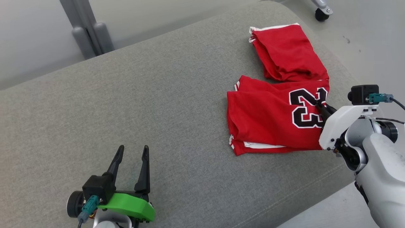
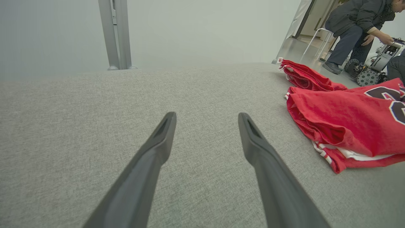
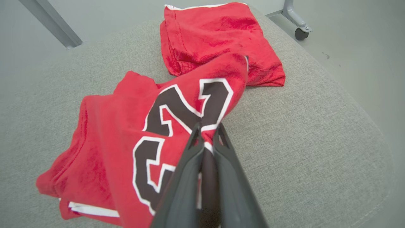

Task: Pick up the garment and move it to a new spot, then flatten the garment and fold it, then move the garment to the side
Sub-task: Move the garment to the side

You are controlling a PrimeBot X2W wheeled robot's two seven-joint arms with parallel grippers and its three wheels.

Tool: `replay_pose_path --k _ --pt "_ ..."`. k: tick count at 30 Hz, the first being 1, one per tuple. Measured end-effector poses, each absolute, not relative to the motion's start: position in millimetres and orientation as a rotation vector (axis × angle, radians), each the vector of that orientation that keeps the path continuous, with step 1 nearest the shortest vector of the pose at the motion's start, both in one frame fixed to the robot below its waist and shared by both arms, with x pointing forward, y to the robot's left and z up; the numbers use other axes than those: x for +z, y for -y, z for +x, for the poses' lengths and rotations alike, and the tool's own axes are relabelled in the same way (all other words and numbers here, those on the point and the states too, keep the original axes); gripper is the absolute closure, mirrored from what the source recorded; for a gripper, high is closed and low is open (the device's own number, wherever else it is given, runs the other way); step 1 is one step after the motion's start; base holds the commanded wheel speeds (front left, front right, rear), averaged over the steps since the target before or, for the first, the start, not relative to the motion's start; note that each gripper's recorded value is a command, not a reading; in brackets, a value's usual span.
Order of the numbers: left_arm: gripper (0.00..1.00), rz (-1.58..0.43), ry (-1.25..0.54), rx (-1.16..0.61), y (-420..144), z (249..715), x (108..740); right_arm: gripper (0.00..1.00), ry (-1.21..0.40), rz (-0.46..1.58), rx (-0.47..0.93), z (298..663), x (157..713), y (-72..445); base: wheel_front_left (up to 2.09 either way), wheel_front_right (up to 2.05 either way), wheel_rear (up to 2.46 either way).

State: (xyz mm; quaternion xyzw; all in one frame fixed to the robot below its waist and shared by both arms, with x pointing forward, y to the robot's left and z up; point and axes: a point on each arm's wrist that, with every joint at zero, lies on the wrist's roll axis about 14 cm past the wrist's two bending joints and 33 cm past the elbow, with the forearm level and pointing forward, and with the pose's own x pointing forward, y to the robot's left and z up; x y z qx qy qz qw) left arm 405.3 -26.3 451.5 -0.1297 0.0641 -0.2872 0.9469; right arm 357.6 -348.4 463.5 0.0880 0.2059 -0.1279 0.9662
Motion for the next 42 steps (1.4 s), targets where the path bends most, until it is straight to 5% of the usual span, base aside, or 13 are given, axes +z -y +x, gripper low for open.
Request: replay_pose_path --k 10,24,42 --pt "0.00 -0.266 -0.143 -0.554 17 407 446 1.00 -0.382 0.126 -0.231 380 479 348 0.00 0.00 0.00" --pt "0.00 -0.260 -0.111 -0.413 -34 401 455 1.00 -0.266 0.006 -0.125 477 559 324 0.00 0.00 0.00" --pt "0.00 -0.236 -0.148 -0.267 -86 405 432 1.00 -0.469 -0.253 -0.320 505 538 419 0.00 0.00 0.00"
